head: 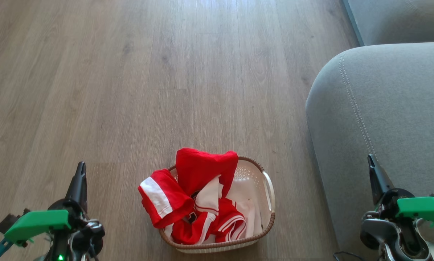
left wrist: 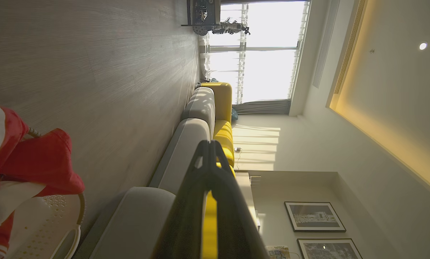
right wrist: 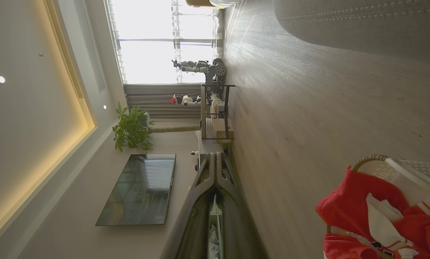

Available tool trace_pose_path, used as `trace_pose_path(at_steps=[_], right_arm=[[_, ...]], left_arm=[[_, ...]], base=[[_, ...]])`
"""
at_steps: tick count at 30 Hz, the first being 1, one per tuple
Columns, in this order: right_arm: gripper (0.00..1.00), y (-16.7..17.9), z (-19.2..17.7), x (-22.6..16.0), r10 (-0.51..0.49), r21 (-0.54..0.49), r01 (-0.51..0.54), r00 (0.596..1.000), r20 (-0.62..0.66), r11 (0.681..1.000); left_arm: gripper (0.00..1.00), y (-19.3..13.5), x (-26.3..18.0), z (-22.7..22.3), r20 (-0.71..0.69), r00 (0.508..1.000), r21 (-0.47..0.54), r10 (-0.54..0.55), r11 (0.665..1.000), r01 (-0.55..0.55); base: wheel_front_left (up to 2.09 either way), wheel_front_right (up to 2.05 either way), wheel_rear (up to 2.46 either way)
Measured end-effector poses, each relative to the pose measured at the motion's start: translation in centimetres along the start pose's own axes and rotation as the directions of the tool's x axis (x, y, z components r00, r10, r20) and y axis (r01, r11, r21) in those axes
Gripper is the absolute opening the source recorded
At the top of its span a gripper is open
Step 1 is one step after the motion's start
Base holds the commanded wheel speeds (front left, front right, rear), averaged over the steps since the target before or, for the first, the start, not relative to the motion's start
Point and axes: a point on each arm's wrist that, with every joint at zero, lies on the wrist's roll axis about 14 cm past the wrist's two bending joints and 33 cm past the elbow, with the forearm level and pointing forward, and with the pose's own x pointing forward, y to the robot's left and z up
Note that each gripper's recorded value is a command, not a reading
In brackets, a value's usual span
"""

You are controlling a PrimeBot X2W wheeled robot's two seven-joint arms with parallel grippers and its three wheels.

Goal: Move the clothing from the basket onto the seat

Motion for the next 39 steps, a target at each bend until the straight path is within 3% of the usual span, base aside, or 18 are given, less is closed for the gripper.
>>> trace_pose_path(at_steps=[39], right_arm=[[0.00,0.00,0.00,0.00,0.000,0.000,0.000,1.000,0.000,1.000]], left_arm=[[0.00,0.00,0.00,0.00,0.000,1.000,0.000,0.000,1.000,0.000]], base=[[0.00,0.00,0.00]])
